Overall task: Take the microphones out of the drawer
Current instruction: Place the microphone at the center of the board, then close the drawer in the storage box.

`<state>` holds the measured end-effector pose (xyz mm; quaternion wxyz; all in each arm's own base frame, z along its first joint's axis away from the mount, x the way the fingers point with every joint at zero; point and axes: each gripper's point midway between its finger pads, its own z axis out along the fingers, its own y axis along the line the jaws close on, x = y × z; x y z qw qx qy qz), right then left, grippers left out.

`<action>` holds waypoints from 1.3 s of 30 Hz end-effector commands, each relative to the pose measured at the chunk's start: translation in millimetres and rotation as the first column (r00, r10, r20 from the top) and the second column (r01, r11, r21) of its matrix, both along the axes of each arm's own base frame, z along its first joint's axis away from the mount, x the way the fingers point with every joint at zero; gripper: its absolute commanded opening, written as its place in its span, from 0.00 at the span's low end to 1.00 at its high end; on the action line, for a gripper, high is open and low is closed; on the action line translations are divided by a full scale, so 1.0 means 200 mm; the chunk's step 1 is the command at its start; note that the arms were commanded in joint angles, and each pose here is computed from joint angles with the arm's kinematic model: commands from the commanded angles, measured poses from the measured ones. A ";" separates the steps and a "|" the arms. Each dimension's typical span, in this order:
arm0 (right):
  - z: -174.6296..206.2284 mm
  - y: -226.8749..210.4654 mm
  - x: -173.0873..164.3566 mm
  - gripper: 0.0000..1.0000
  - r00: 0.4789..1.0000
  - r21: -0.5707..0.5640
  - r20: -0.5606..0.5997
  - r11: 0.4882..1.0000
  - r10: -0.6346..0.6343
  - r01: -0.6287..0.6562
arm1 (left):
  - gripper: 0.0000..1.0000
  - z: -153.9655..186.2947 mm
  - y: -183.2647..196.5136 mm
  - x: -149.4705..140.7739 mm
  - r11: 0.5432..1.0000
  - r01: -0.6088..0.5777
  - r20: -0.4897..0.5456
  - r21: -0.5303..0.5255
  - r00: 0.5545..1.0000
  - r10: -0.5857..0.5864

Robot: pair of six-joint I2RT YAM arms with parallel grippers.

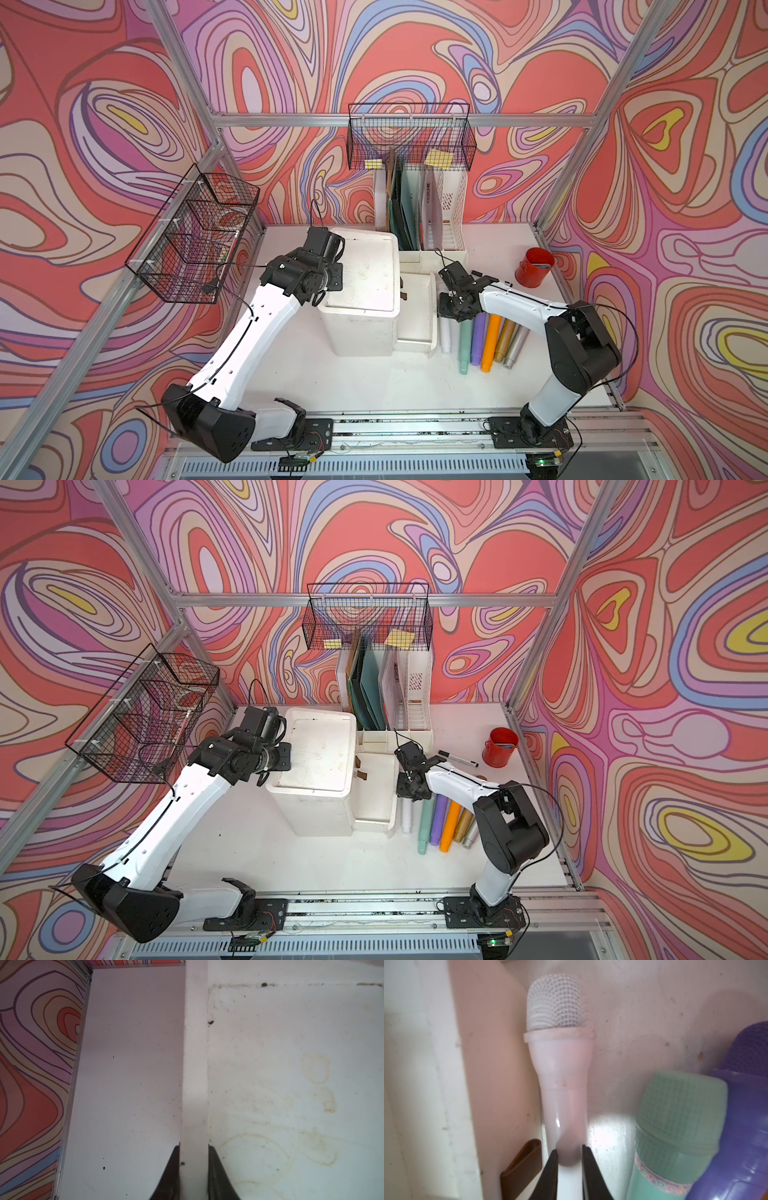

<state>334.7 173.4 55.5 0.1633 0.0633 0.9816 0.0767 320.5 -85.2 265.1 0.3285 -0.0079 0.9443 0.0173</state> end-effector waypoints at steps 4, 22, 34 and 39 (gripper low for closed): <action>-0.06 -0.03 -0.03 0.13 0.999 -0.019 -0.044 1.000 -0.018 0.017 | 0.00 -0.03 -0.05 -0.01 0.998 0.067 -0.032 0.021 0.997 -0.066; 0.16 0.10 0.06 0.00 0.994 0.132 0.087 0.988 0.069 -0.080 | 0.00 -0.04 -0.05 -0.01 0.998 0.066 -0.038 0.019 0.997 -0.065; 0.15 0.35 0.05 0.00 0.978 0.375 0.106 0.903 0.182 -0.209 | 0.00 -0.04 -0.05 -0.01 0.998 0.064 -0.038 0.022 0.997 -0.063; 0.13 0.41 0.03 0.00 0.974 0.441 0.096 0.868 0.205 -0.227 | 0.00 -0.05 -0.05 -0.01 0.998 0.063 -0.040 0.018 0.997 -0.062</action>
